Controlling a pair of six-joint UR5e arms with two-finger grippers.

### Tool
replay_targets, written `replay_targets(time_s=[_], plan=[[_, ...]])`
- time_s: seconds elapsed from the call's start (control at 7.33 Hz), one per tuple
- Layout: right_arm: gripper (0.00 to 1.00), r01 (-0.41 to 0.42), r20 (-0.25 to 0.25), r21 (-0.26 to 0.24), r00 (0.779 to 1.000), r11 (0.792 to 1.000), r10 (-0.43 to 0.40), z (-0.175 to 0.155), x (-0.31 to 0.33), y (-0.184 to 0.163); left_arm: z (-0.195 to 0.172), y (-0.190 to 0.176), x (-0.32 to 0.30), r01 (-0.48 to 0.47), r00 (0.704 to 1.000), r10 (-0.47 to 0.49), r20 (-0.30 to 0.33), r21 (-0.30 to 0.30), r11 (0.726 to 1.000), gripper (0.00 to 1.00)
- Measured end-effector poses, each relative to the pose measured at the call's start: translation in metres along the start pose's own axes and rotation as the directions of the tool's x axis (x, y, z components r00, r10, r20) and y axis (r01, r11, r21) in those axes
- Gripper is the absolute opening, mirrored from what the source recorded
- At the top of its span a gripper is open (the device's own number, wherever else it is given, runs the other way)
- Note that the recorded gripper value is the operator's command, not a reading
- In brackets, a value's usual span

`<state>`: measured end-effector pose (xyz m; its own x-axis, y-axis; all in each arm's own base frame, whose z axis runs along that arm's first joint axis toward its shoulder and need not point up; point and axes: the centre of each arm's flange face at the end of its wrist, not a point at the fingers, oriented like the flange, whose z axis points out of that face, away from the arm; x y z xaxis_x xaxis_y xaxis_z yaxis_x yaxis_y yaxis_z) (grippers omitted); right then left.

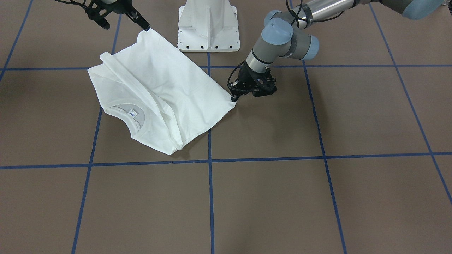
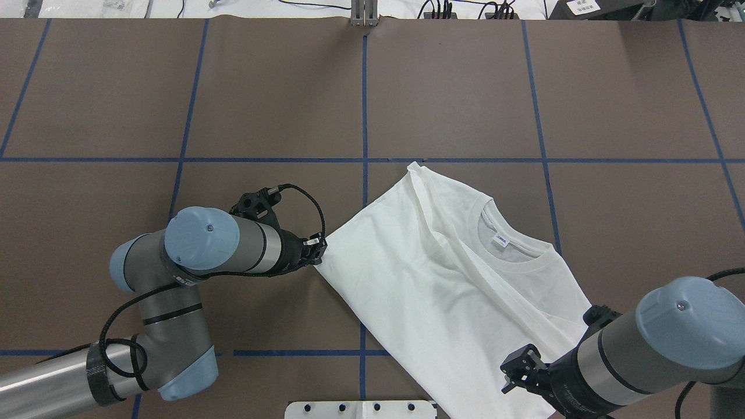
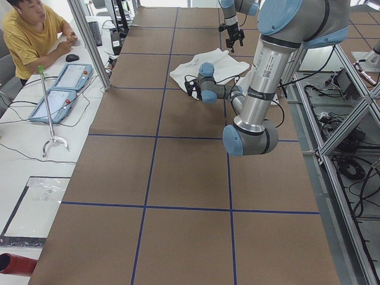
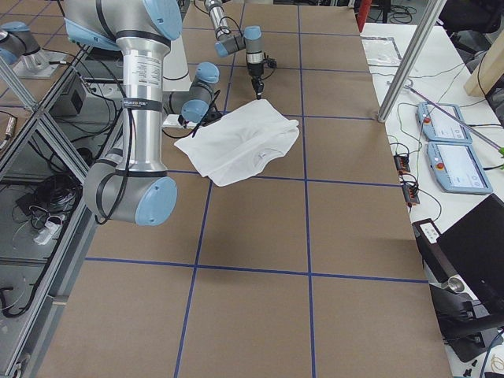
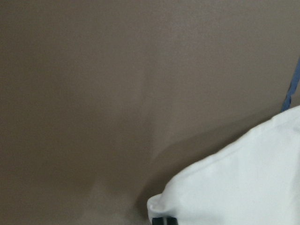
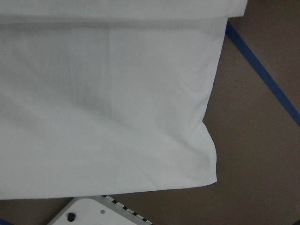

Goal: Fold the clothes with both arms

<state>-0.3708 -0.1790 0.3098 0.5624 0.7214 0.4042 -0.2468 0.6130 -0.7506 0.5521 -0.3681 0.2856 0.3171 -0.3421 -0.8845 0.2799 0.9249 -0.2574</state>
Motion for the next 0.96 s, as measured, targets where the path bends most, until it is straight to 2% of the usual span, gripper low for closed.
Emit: replay_targets(time_s=[0.14, 0.27, 0.55, 0.96], plan=[[1.00, -0.002, 0.004, 0.002, 1.000, 1.000, 0.002, -0.001, -0.001, -0.001, -0.003, -0.008, 0.001, -0.018, 1.000, 0.018, -0.005, 0.017, 1.000, 0.04], [1.00, -0.003, 0.006, 0.002, 1.000, 1.000, 0.003, -0.002, -0.001, -0.002, -0.006, -0.016, 0.002, -0.035, 0.999, 0.035, -0.006, 0.034, 0.999, 0.81], [1.00, -0.006, 0.014, 0.004, 1.000, 1.000, 0.006, -0.005, -0.003, -0.003, -0.008, -0.022, 0.003, -0.045, 0.999, 0.045, -0.006, 0.046, 0.998, 0.82], [1.00, -0.018, 0.071, 0.010, 0.997, 1.000, 0.017, -0.021, -0.019, -0.009, -0.002, -0.014, 0.000, -0.044, 0.999, 0.043, 0.003, 0.029, 0.999, 0.75]])
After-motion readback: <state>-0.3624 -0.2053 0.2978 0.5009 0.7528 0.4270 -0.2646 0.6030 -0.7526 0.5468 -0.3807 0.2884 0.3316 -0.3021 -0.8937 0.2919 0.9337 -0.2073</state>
